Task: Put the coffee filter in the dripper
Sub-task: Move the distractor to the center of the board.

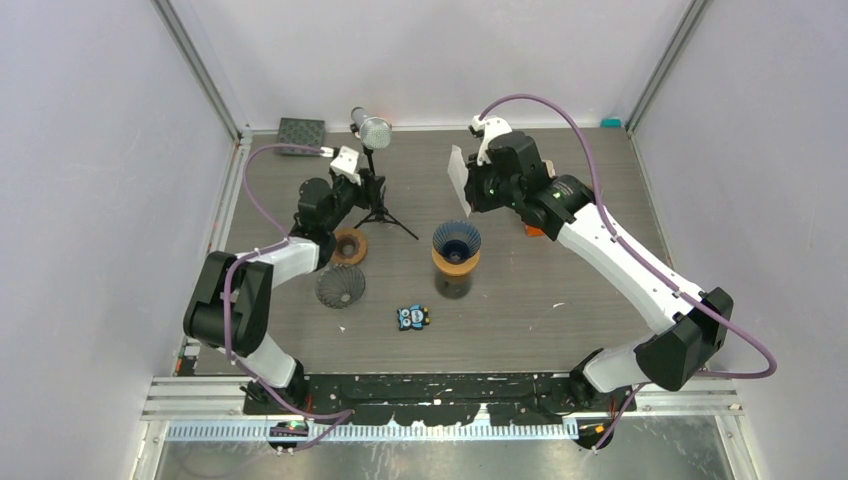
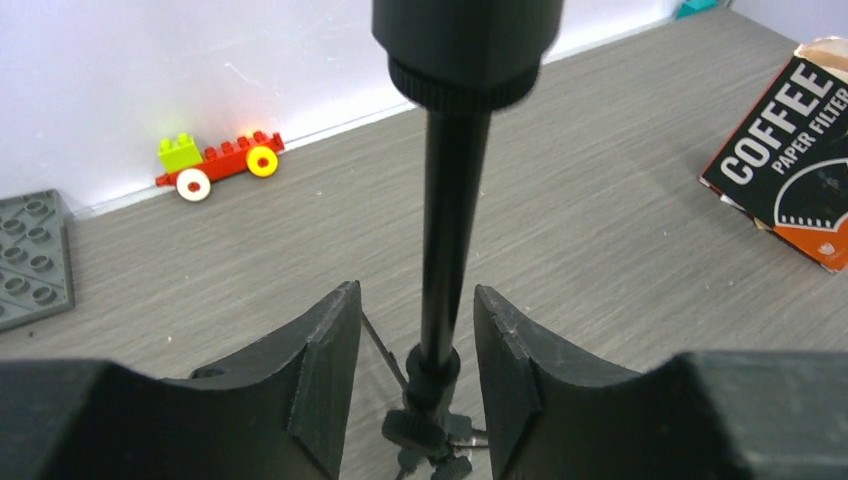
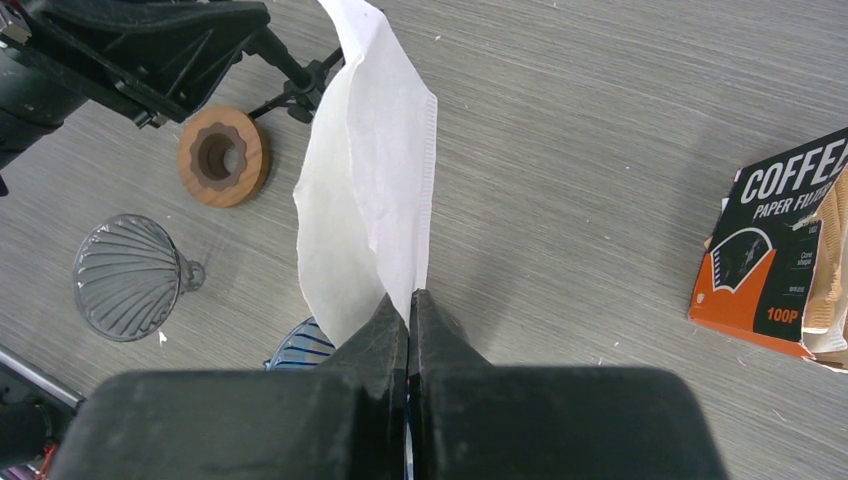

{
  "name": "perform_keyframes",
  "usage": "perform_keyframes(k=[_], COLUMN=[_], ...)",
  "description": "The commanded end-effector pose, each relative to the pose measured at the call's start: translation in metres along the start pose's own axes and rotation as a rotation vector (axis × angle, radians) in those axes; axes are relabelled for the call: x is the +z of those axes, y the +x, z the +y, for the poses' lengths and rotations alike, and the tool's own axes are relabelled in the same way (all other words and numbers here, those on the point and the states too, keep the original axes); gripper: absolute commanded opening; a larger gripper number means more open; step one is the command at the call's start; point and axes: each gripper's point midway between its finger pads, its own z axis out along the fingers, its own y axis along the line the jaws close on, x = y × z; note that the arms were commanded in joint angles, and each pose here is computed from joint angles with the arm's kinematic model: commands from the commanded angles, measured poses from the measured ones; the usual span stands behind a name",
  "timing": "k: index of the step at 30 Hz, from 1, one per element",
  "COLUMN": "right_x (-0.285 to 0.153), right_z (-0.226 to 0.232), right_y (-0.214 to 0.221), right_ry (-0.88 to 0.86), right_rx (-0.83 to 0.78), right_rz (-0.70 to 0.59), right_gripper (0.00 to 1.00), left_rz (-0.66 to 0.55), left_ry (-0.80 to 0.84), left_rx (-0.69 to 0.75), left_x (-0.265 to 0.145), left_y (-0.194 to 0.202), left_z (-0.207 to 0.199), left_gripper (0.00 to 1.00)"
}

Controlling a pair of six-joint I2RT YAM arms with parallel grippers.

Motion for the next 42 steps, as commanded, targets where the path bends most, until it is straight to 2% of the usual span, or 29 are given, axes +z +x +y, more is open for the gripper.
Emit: perform_keyframes(k=[1, 18, 36, 42], right_x=[-0.01, -0.004, -0.006, -0.005], right_z=[0.002, -0.002, -0.008, -0.01], right_y=[-0.019, -0.016, -0.016, -0.016], right_ry=[-0.025, -0.038, -0.026, -0.022], right_rx=[0.005, 0.032, 0.046, 0.048], right_rz=[-0.067, -0.043, -0.046, -0.044], right_gripper=[0.0, 0.0, 0.0, 0.0], left_rz=[-0.146, -0.099, -0.041, -0.045], left_ry=[-0.04, -0.107, -0.267, -0.273], left_rx=[0.039, 0.074, 0.086, 0.102], left_x=[0.013, 0.022, 0.03, 0.032], left_y=[-0.041, -0.01, 0.012, 0.01], left_z=[0.015, 0.043, 0.117, 0.127], left_gripper=[0.45, 0.35, 0.35, 0.38])
